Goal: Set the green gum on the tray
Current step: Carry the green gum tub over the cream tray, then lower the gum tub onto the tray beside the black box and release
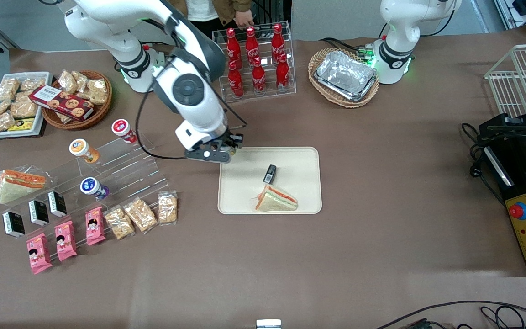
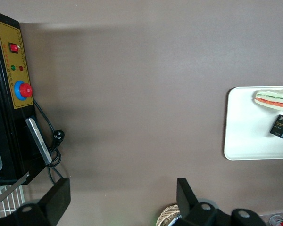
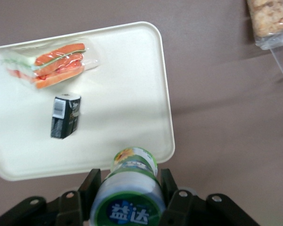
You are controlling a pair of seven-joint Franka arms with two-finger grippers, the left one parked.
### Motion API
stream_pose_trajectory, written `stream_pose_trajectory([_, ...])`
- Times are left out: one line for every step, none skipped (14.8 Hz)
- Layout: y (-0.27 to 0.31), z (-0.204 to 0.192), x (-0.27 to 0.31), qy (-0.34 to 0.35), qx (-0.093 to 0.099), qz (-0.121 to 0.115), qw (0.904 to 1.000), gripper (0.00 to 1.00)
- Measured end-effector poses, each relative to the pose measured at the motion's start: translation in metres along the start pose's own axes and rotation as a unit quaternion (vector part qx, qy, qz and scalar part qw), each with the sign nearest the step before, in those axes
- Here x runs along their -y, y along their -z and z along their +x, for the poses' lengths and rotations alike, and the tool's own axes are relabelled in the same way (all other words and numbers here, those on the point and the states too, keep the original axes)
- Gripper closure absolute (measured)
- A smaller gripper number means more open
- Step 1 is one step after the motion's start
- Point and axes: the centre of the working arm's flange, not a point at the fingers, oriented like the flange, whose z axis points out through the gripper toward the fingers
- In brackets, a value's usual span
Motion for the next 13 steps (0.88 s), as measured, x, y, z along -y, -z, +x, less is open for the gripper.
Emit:
stream_pose_trajectory([-0.014,-0.002,0.006,0.002,-0.004,-0.005,1.0000,0.42])
stream_pose_trajectory([-0.027,-0.002,0.010,0.003,-0.006,-0.006,1.0000,0.42])
stream_pose_trajectory([-0.041,0.000,0.013,0.004,-0.005,-0.005,1.0000,0.42])
stream_pose_trajectory([-0.054,0.003,0.015,0.005,-0.004,-0.003,1.0000,0.42])
stream_pose_trajectory([-0.066,0.006,0.015,0.007,-0.004,-0.003,1.0000,0.42])
stream_pose_trajectory([-0.077,0.008,0.016,0.010,-0.003,-0.005,0.9999,0.42])
stream_pose_trajectory([-0.087,0.009,0.015,0.011,-0.001,-0.008,0.9999,0.42])
stream_pose_trajectory([-0.093,0.010,0.015,0.013,0.000,-0.009,0.9999,0.42])
stream_pose_trajectory([-0.099,0.009,0.015,0.016,-0.004,-0.008,0.9998,0.42])
stream_pose_trajectory([-0.105,0.008,0.013,0.019,-0.009,-0.004,0.9998,0.42])
stream_pose_trajectory([-0.111,0.006,0.011,0.021,-0.013,0.001,0.9997,0.42])
stream_pose_trajectory([-0.117,0.004,0.009,0.021,-0.015,0.005,0.9996,0.42])
stream_pose_trajectory([-0.121,0.002,0.007,0.021,-0.016,0.006,0.9996,0.42])
